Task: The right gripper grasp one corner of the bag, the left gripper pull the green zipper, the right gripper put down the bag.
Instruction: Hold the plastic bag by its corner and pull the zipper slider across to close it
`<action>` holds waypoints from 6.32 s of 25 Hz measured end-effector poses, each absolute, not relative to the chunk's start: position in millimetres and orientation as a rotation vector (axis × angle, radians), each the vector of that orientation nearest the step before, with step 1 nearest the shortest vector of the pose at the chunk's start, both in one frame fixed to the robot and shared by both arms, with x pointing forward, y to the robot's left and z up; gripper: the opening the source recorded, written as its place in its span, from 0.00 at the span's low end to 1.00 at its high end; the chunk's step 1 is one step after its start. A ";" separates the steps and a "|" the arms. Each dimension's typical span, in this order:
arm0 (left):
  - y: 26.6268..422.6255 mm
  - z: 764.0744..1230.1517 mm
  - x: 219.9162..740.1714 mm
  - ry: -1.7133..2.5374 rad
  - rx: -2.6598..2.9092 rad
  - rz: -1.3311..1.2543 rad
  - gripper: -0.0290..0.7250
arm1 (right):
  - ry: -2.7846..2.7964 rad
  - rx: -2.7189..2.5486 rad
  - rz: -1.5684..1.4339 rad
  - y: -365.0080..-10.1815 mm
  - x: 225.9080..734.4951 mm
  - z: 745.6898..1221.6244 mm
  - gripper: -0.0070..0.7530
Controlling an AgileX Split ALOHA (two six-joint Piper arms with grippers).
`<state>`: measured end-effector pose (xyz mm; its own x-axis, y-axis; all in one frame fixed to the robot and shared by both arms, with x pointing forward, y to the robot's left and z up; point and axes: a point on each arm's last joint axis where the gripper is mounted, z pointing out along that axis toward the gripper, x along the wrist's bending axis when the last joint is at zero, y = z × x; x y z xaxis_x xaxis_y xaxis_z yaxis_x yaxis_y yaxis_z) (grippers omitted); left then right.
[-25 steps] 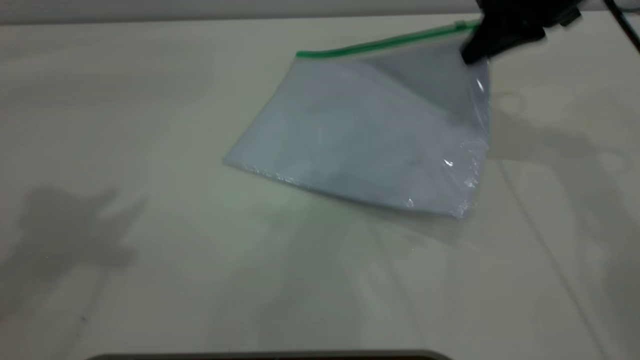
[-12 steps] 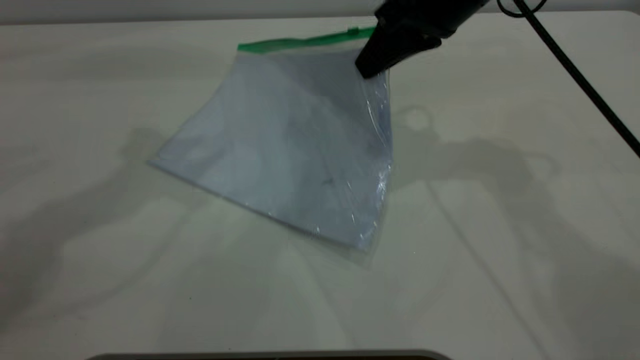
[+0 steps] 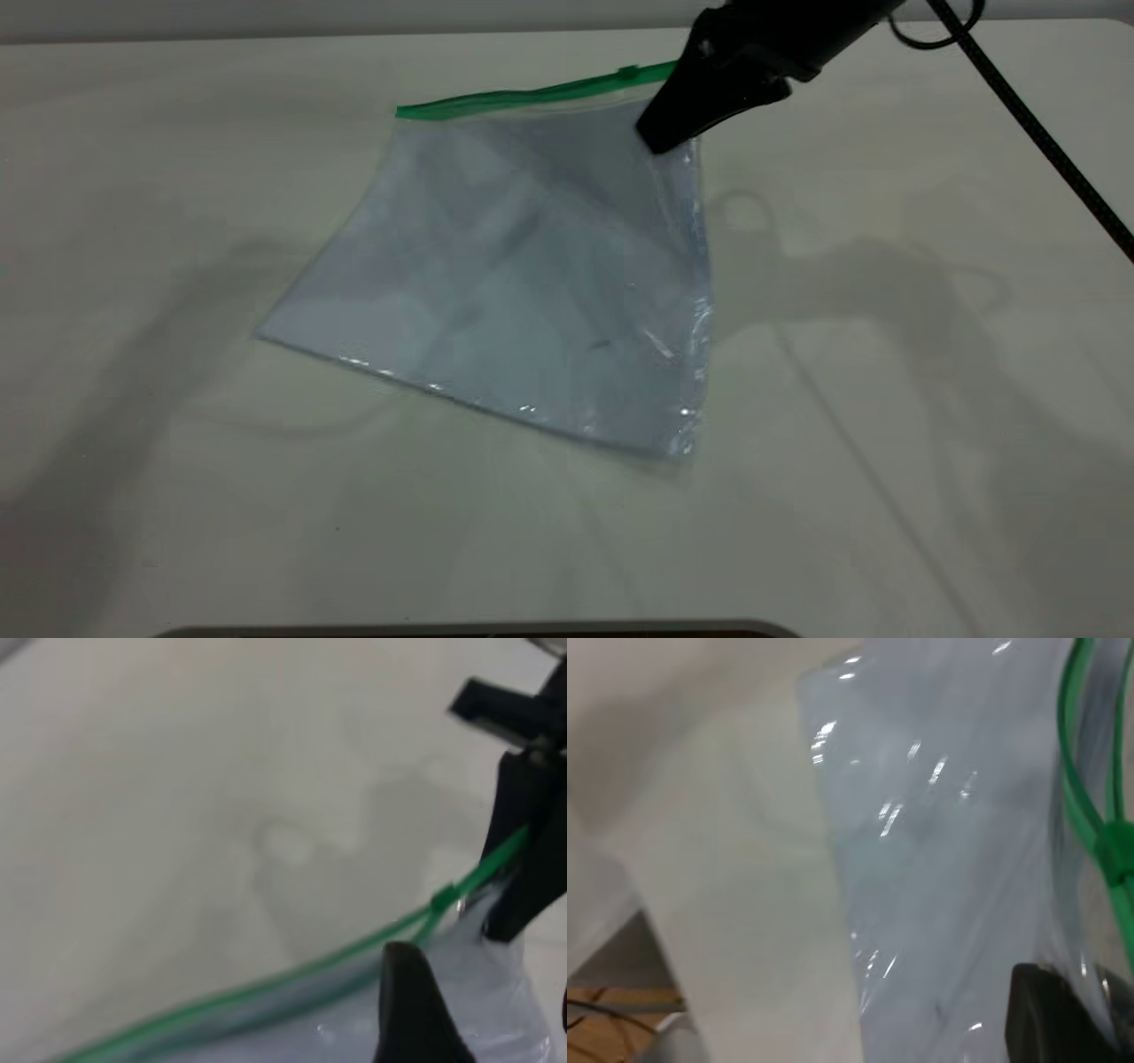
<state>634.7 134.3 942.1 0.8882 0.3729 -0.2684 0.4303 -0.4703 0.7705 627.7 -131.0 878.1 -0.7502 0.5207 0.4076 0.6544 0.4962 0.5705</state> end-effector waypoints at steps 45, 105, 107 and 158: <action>71.1 911.1 660.6 0.215 2.231 -0.307 0.51 | -2.493 -0.892 -1.125 -126.6 620.2 882.5 0.05; 75.2 896.2 658.3 0.206 2.304 -0.352 0.11 | -2.521 -0.870 -1.144 -126.7 621.3 885.5 0.06; 76.4 896.2 659.1 0.210 2.303 -0.350 0.11 | -2.529 -0.866 -1.152 -126.8 621.5 888.7 0.06; 140.9 880.0 691.5 0.248 2.540 -0.062 0.14 | -2.448 -0.994 -1.288 -141.2 634.8 896.7 0.05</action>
<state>691.5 140.9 880.0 0.9817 0.1632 -0.0982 0.1902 -0.8144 0.5483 634.8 -141.2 896.7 -0.7532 0.4696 0.4606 0.6456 0.3935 0.6545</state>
